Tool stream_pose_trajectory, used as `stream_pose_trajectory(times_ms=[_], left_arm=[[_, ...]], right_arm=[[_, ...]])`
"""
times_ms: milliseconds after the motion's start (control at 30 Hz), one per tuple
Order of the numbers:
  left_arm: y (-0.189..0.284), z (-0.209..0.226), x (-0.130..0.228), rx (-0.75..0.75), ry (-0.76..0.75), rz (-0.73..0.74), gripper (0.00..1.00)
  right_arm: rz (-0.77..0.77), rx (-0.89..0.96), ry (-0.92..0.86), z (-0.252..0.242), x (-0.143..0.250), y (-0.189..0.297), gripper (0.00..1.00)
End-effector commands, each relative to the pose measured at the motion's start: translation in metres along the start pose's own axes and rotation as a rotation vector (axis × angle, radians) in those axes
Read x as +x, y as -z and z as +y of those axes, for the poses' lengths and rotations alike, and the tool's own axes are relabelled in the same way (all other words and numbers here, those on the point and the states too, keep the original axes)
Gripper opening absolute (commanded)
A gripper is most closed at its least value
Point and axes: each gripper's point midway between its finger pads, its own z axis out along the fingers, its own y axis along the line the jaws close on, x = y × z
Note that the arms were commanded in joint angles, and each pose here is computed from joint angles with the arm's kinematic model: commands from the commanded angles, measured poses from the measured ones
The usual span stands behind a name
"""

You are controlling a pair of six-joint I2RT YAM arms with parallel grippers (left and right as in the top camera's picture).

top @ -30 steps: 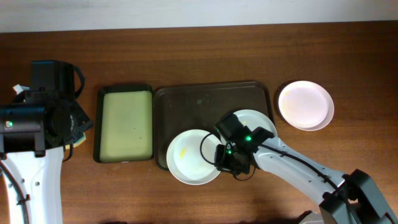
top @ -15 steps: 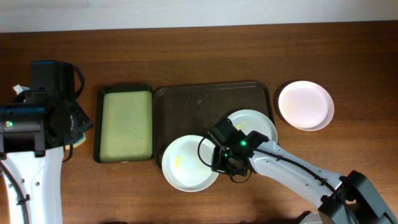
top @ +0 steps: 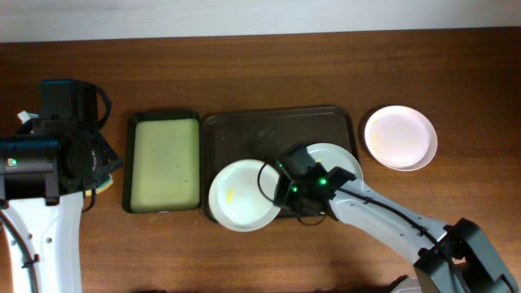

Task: Clean dirty plates on tray and stack at the side
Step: 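Drag the white plate toward the tray center with the right gripper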

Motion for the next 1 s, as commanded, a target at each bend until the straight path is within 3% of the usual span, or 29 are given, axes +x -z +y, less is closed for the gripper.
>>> stream_pose_trajectory(times_ms=[0,167,333,533,633,667,700,733,767,867,967], left_arm=[[0.003,0.003,-0.001,0.001,-0.004,-0.015,0.00],[0.003,0.002,-0.002,0.004,-0.002,-0.019,0.00],[0.003,0.001,-0.003,0.007,-0.001,-0.024,0.00],[0.003,0.001,-0.003,0.007,-0.001,-0.024,0.00],[0.003,0.001,-0.003,0.007,0.000,-0.024,0.00],[0.003,0.001,-0.003,0.007,-0.001,-0.024,0.00],[0.003,0.001,-0.003,0.007,-0.001,-0.024,0.00],[0.003,0.000,-0.002,0.014,-0.001,-0.019,0.00],[0.003,-0.004,-0.001,0.032,-0.003,-0.009,0.00],[0.000,-0.008,-0.004,0.035,-0.024,-0.011,0.00],[-0.006,-0.014,-0.002,0.043,-0.034,0.025,0.00]], right_arm=[[-0.171,0.023,0.050,-0.013,-0.052,0.006,0.04],[-0.304,-0.037,0.364,0.018,-0.086,0.021,0.04],[-0.289,0.027,0.431,0.034,-0.139,0.046,0.04],[-0.207,0.080,0.426,0.022,-0.146,-0.014,0.04],[-0.233,0.141,0.425,0.011,-0.154,-0.019,0.04],[-0.248,0.165,0.423,0.007,-0.157,-0.017,0.08],[-0.251,0.170,0.422,0.007,-0.158,-0.017,0.37],[-0.252,0.169,0.423,0.007,-0.158,-0.017,0.40],[-0.227,0.171,0.531,0.012,-0.157,-0.010,0.47],[-0.132,0.053,0.616,0.031,-0.161,0.020,0.54],[-0.092,-0.139,0.529,0.025,-0.179,0.039,0.39]])
